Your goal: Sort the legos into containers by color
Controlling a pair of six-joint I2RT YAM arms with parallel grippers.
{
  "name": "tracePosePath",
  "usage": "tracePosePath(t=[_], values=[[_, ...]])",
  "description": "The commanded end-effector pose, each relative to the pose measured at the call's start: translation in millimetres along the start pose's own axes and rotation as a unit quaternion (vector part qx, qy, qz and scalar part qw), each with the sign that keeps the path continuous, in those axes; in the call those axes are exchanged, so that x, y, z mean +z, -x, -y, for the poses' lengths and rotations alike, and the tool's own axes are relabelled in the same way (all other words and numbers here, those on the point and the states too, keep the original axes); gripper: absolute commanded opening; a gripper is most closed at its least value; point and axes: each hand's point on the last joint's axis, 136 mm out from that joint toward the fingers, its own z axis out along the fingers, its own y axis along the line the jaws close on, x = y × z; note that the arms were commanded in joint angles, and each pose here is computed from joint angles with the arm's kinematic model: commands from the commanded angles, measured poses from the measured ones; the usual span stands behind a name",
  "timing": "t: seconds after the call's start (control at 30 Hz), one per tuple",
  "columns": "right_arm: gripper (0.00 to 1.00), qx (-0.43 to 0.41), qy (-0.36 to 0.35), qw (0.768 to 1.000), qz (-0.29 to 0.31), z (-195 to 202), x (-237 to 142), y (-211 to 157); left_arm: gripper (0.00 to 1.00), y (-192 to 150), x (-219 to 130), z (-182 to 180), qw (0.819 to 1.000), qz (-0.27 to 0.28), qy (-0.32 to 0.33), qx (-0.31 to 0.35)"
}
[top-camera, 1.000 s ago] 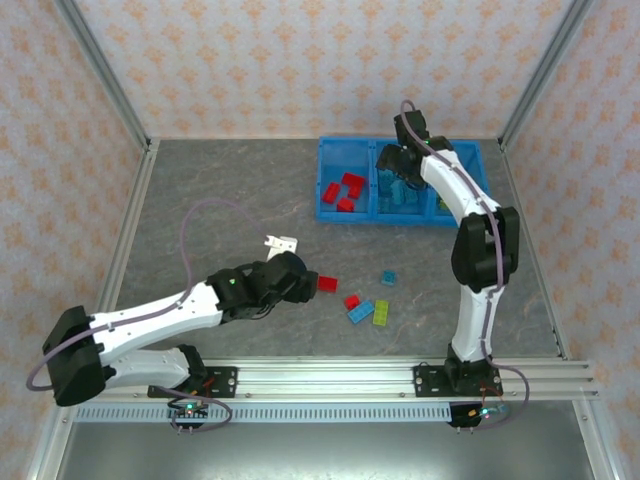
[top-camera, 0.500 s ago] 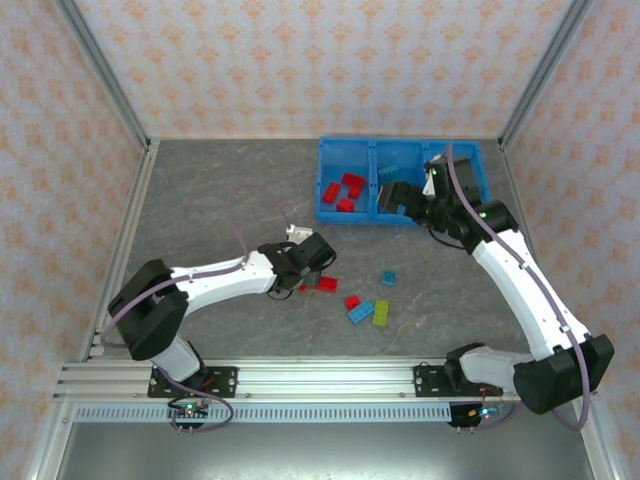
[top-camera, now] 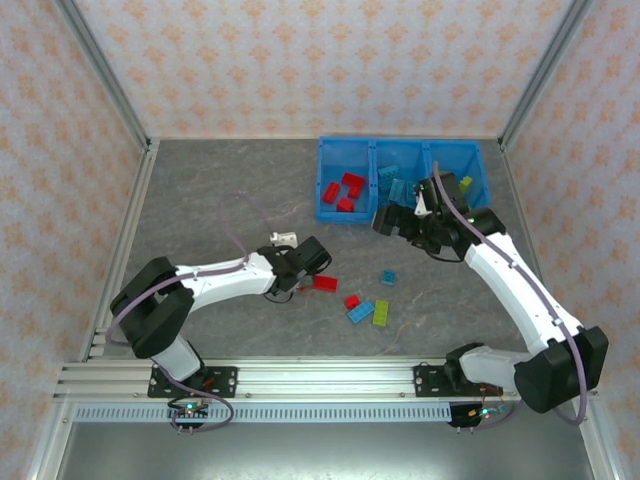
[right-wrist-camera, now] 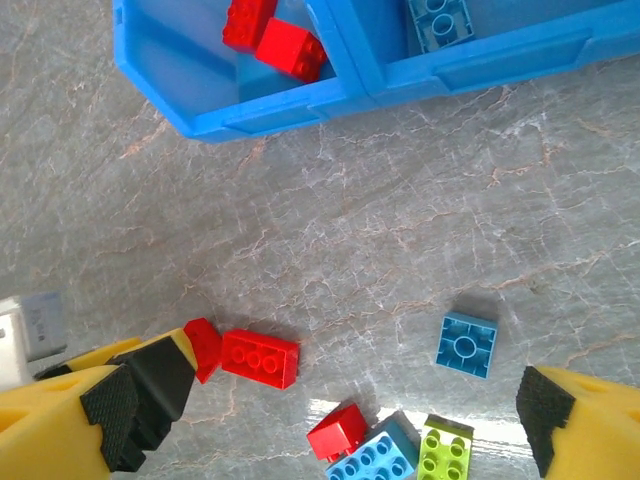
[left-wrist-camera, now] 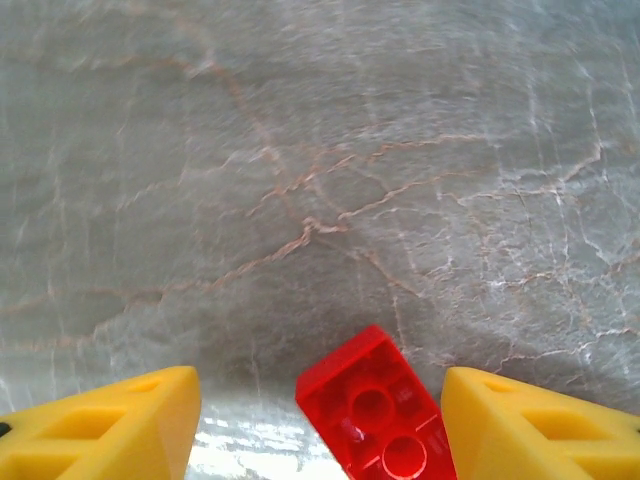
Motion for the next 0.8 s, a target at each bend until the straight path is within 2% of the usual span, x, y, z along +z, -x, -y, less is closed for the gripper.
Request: tracePosePath(t=[0.0,0.17,0.37,0.47,0.63,0.77], values=[[0.99,0.0,0.013,1.0,0.002,-10.9,0.6,6.1,0.66,0.6,-10.8,2.3,0.989,-0.007,-0.019,-0.147],[0.99,0.0,0.011,1.0,-0.007,-10.9,6.4,3.4,0.67,-5.6,-7.2,17.2,0.979,-0.033,-0.043,-0.197],[0.99,0.003,0.008,1.0,-0.01,-6.2,8.9,-1.3,0.66,-14.5,10.8,16.0,0.983,-0.048,-0.008,-0.177],[0.99,0.005,0.005,1.0,-0.013,-3.6,10.2,-4.2,0.59,-19.8,19.9,18.0,0.983,-0.058,-0.008,-0.172],[0.99,0.004,0.008,1.0,-0.018,-4.1,10.5,-6.9,0.37,-20.4,24.3,13.5,0.984,-0.054,0.002,-0.168],[0.99,-0.02,0.04,0.998,-0.054,-16.0,14.1,-22.0,0.24,-14.9,17.5,7.4,0.986,-0.042,0.008,-0.164]])
